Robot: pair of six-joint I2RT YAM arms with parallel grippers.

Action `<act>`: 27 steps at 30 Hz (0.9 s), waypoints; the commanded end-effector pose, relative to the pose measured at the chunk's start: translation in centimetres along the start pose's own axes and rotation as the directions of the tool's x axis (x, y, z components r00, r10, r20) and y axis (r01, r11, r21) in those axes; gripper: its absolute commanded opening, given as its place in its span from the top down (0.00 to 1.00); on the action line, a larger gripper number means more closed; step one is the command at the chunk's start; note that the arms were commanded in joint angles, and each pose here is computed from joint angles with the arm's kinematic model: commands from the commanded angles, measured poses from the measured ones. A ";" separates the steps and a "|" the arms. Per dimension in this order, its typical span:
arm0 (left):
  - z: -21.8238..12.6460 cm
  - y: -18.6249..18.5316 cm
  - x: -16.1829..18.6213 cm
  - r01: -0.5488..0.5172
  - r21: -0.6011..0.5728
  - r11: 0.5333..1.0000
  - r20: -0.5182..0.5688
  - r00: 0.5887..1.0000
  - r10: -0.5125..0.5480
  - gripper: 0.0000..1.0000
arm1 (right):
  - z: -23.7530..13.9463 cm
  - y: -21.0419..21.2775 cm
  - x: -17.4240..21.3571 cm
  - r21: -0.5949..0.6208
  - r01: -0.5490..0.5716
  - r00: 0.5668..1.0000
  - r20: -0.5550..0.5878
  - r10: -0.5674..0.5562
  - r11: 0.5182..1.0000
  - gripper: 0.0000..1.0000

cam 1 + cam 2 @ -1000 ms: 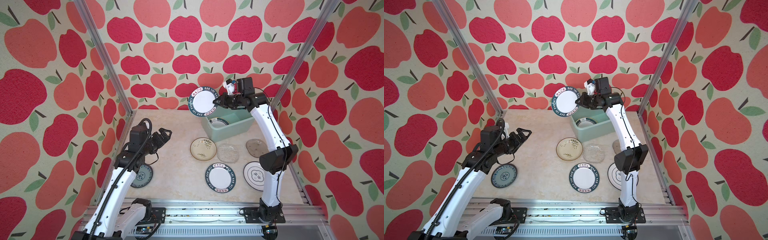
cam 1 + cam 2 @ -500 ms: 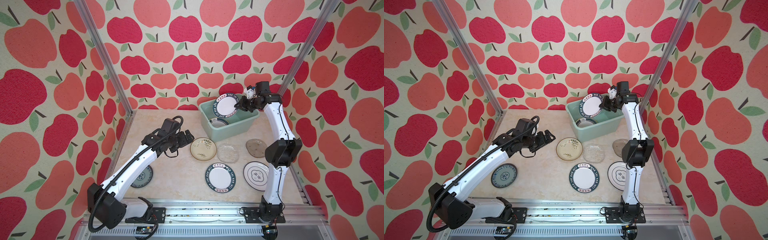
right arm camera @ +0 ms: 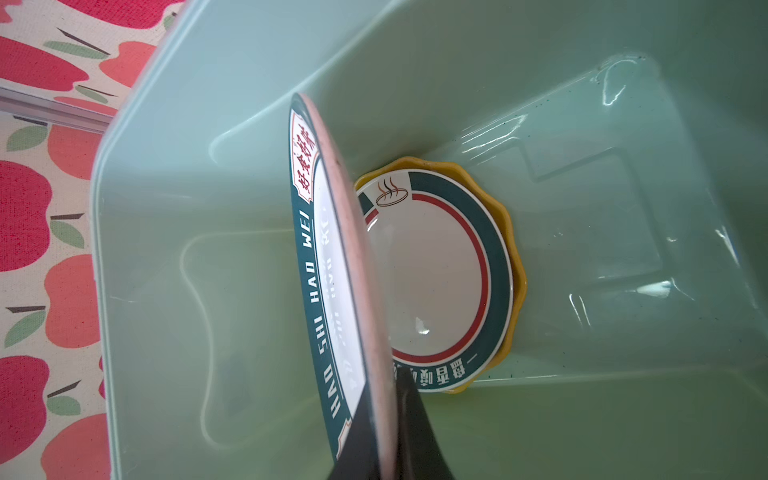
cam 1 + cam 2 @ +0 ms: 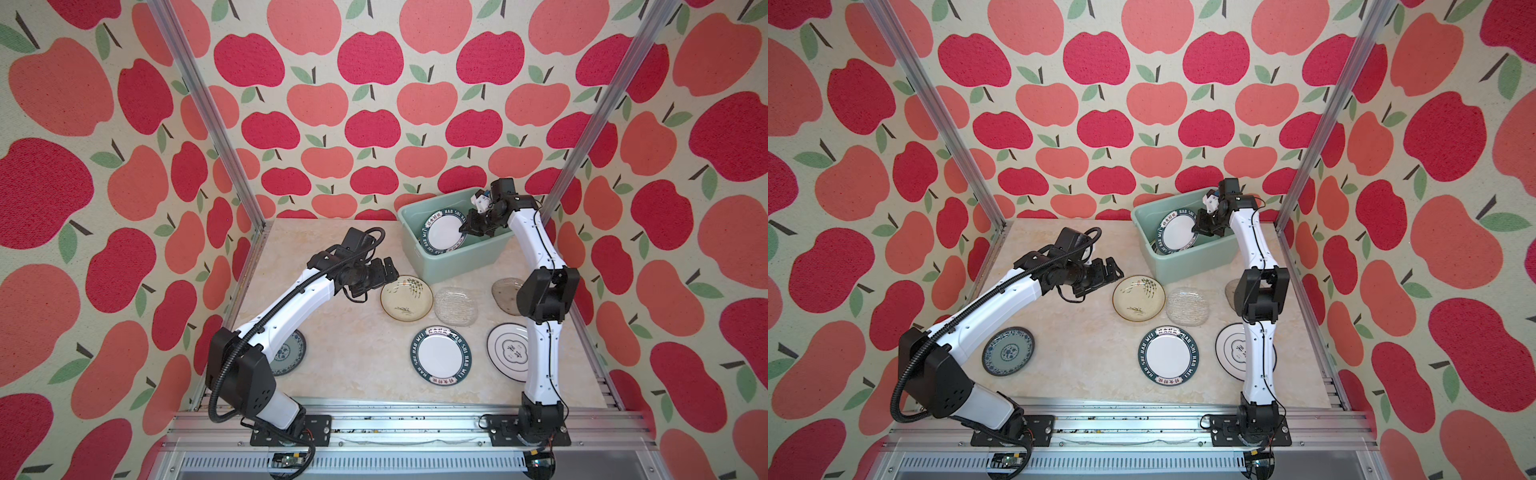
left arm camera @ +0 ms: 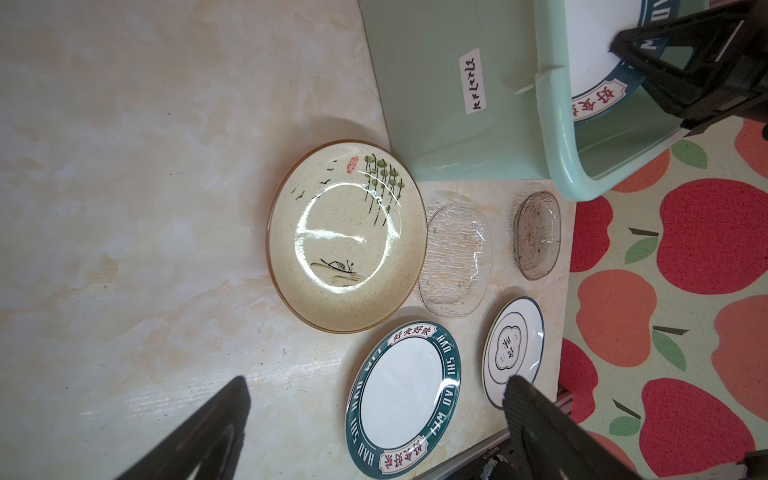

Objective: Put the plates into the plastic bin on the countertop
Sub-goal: 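Carry the green-rimmed plate with the right gripper and lower it into the bin, then open the right gripper to lay the plate on the yellow plate, then raise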

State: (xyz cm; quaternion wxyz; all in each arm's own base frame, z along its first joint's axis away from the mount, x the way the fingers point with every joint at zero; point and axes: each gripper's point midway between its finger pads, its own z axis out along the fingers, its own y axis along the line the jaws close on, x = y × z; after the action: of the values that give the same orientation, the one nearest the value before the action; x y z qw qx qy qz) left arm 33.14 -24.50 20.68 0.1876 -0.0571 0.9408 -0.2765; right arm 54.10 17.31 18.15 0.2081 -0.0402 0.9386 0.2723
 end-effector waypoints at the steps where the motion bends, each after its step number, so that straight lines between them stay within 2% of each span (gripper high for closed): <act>1: -0.1 -0.4 0.2 -0.034 -0.001 0.999 -0.033 0.999 0.034 0.02 | 1.9 0.5 0.4 -0.032 0.037 0.999 -0.025 -0.038 0.999 1.00; 10: 0.4 -0.2 0.3 -0.032 -0.012 0.999 -0.043 0.999 0.031 0.00 | 4.0 -0.1 1.5 -0.028 0.047 0.997 -0.067 -0.048 0.999 1.00; 17: 0.8 0.0 0.4 -0.034 -0.022 0.999 -0.055 0.998 0.033 0.00 | 5.2 -1.0 2.7 0.002 0.046 0.994 -0.101 -0.046 0.999 0.88; 27: 1.5 0.3 0.5 -0.035 -0.033 0.999 -0.071 0.997 0.032 0.01 | 6.1 -1.7 3.3 0.043 0.065 0.991 -0.118 -0.059 0.997 0.82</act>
State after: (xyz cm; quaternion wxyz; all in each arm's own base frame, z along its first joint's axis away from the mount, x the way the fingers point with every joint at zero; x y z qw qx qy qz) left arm 33.31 -24.74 18.99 0.1648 -0.0478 0.9503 -0.2599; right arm 53.79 18.68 12.38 0.1660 -0.0626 0.9519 0.2496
